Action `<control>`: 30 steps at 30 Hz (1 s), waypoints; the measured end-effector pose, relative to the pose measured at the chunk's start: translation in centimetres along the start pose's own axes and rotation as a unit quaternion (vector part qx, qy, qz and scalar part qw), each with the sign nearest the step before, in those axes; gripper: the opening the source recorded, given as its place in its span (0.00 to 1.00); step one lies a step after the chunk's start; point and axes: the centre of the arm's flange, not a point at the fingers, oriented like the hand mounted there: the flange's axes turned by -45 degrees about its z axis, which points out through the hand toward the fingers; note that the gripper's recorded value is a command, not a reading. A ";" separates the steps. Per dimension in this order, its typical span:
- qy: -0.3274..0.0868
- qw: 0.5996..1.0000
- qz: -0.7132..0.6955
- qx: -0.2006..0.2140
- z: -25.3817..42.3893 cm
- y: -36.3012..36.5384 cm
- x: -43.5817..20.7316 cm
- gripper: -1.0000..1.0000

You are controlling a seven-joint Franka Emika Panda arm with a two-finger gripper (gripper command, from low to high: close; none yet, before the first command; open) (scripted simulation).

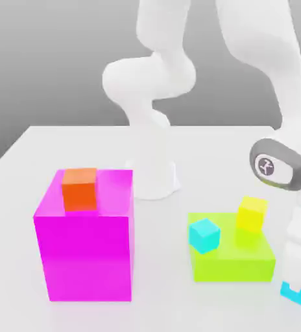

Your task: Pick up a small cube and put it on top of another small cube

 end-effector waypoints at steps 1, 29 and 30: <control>0.000 1.000 0.000 0.000 0.0 0.0 0.0 0.00; 0.000 0.989 0.146 0.002 -16.9 6.2 -17.4 0.00; 0.000 0.989 0.151 0.001 -16.6 6.3 -18.0 0.00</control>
